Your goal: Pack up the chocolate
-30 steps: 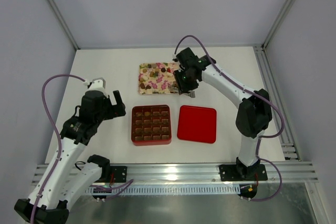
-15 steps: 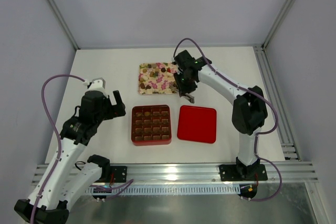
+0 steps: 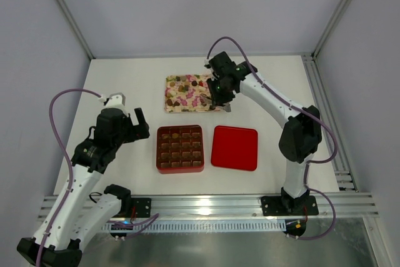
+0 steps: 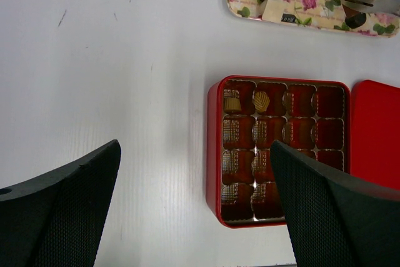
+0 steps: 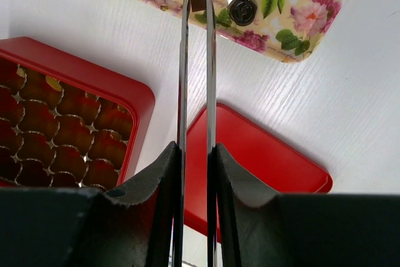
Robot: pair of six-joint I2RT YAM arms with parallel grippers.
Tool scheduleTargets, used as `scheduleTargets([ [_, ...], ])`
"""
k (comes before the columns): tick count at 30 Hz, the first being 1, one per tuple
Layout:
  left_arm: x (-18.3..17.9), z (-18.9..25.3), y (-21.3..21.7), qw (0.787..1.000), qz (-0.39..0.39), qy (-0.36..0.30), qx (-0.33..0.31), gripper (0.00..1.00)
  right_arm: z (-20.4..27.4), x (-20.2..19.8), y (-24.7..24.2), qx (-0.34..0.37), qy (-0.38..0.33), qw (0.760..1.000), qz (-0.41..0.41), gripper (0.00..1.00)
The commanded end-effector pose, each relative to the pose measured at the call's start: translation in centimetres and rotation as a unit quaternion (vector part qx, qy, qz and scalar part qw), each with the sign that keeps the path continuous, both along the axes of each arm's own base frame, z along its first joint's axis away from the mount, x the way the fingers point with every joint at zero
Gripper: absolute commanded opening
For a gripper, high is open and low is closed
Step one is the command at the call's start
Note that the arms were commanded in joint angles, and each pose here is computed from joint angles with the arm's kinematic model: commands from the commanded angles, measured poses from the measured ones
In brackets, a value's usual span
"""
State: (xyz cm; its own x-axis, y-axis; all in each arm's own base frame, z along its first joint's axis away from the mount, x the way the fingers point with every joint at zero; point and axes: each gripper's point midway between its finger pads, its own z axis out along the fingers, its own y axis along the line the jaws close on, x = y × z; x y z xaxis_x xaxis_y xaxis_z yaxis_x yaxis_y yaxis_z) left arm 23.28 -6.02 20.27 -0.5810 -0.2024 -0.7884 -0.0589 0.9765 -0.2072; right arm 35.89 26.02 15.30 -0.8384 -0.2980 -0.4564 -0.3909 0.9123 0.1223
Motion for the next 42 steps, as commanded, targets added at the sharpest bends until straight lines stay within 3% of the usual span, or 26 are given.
scheduleTargets([
  [1, 0.6, 1.4, 0.2, 1.0, 0.008, -0.029, -0.004, 1.0, 5.3, -0.6, 0.3, 0.044, -0.042, 0.998, 0.006, 0.27],
  [9, 0.6, 1.3, 0.3, 1.0, 0.009, -0.028, -0.003, 1.0, 8.1, -4.7, 1.8, 0.07, -0.053, 0.995, 0.047, 0.27],
  [18, 0.6, 1.3, 0.3, 1.0, 0.011, -0.028, -0.003, 1.0, 7.3, -9.6, 3.9, 0.063, -0.035, 0.993, 0.093, 0.27],
  [42, 0.7, 1.1, 0.4, 1.0, 0.013, -0.025, 0.001, 1.0, 3.9, -12.8, 5.9, 0.05, 0.001, 0.991, 0.127, 0.31],
])
